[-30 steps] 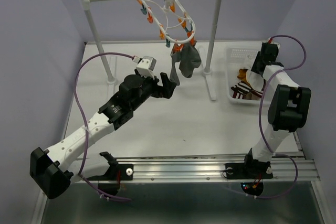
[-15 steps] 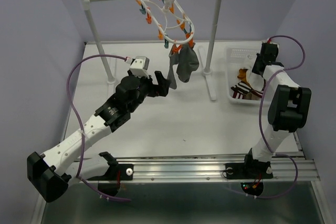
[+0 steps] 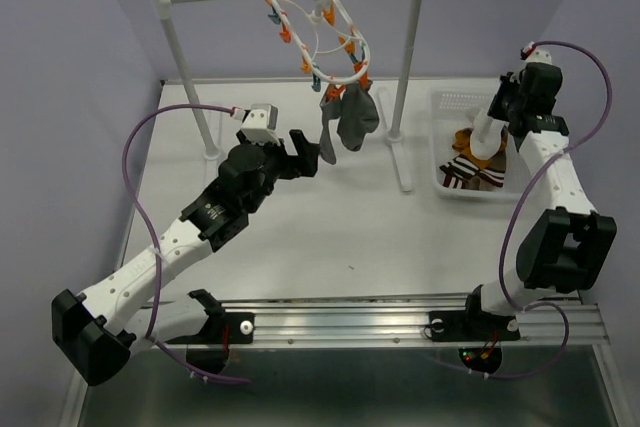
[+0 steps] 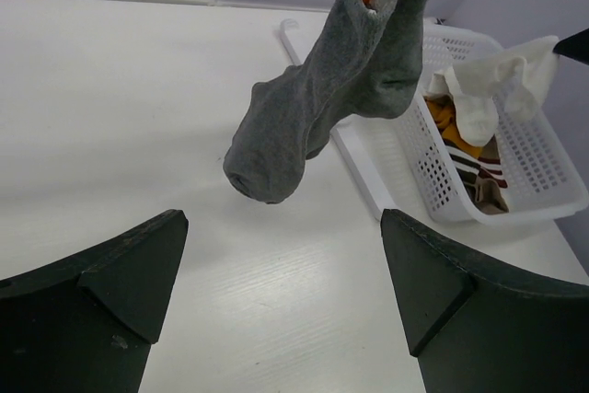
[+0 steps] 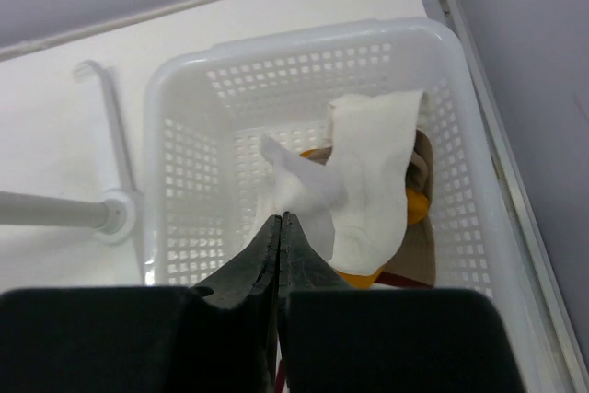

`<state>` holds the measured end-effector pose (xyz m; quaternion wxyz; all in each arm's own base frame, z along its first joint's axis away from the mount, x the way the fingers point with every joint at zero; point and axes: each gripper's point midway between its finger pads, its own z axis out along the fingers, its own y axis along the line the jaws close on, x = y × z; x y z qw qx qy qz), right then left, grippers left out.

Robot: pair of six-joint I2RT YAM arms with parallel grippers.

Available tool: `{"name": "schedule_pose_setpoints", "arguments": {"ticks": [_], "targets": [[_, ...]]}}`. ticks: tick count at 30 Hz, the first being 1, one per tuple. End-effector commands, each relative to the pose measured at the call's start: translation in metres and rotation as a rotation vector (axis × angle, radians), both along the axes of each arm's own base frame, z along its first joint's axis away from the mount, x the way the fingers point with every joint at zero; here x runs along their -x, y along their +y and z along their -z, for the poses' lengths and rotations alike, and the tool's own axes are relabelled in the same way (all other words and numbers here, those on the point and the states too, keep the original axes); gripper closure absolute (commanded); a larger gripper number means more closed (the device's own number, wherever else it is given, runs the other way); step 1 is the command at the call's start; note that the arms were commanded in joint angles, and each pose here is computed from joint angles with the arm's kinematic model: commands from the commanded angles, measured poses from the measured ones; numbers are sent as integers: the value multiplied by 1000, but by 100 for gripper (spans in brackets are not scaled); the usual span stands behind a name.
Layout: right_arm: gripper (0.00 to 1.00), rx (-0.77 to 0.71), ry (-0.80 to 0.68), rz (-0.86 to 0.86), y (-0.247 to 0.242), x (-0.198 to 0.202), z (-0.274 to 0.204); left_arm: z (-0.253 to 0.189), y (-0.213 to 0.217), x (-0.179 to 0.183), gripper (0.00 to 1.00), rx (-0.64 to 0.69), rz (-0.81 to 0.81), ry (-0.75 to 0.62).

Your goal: Clip the socks to the hanger

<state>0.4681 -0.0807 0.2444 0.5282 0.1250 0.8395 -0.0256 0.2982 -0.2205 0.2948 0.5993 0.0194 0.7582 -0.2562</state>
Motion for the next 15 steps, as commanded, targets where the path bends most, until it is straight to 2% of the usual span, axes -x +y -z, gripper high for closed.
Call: {"name": "schedule_pose_setpoints", "arguments": {"ticks": [1, 5, 7, 10, 11, 13, 15], "targets": [[99, -53, -144, -216, 41, 10, -65, -43, 17, -7, 1, 82, -80, -108], [99, -77, -212, -344, 74, 28, -95, -54, 35, -13, 1, 121, -139, -125], [99, -120, -216, -485, 106, 43, -104, -56, 52, -21, 1, 164, -217, -118], [99, -142, -170, -608, 161, 62, -100, -43, 82, -32, 1, 206, -353, -65], [99, -122, -142, -699, 201, 74, -95, -30, 89, -32, 1, 227, -381, -22], [99, -88, -82, -721, 223, 82, -83, -18, 106, -35, 1, 233, -441, 11], [99, -107, -38, -851, 269, 104, -75, -7, 118, -29, 1, 232, -482, 42]]}}
